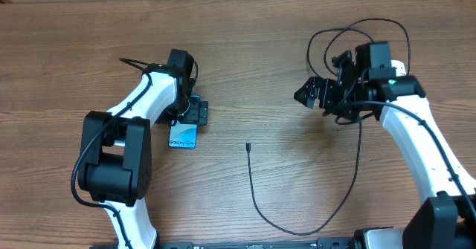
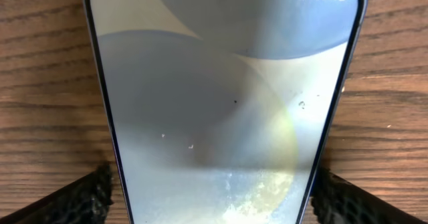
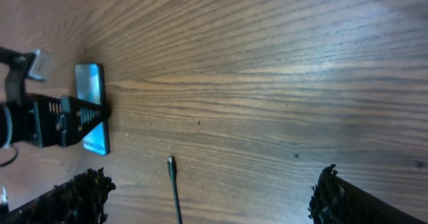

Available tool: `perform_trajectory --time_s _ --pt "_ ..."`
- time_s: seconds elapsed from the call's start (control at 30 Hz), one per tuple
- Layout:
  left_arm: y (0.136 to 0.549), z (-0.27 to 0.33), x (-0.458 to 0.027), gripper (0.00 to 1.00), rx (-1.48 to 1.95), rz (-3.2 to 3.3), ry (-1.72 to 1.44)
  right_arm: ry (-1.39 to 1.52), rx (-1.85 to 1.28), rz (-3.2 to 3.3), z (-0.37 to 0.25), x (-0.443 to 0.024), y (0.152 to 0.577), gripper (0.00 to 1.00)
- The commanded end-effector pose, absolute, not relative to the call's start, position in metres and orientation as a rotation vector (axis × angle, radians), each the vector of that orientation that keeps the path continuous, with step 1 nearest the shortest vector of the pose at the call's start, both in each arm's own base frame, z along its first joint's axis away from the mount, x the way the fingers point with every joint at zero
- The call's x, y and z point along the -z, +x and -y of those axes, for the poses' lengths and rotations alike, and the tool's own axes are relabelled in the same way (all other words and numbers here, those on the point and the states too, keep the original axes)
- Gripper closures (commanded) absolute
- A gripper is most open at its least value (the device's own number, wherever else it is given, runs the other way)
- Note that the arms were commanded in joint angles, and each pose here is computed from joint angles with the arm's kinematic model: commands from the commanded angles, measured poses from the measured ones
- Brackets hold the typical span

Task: Plug charger to phone and switch on socket
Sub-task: 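Move the right gripper forward toward the phone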

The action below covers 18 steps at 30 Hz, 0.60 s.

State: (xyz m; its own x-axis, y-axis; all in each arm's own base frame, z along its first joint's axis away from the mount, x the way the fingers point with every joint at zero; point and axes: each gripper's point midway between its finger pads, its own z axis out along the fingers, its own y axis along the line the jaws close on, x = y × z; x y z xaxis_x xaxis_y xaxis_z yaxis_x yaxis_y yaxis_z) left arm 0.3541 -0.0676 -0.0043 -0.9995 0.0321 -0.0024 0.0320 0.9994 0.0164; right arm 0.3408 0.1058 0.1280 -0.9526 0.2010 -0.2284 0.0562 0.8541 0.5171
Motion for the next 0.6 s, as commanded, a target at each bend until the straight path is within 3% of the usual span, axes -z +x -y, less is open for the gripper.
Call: perform_trajectory --time_s 0.0,0.27,0.57 --pt "0.317 0.063 0.042 0.07 -0.049 -3.29 0.064 0.272 -0.825 -2.779 -0.113 -0.11 0.331 0.0" --pt "0.316 0.073 0.042 0.2 0.057 -3.292 0.161 0.19 -0.885 -2.768 -0.134 -0.078 0.318 0.0" --pt "0.296 0.09 0.037 0.21 0.253 -3.361 0.225 0.074 -0.951 -2.742 -0.184 -0.07 0.315 0.0"
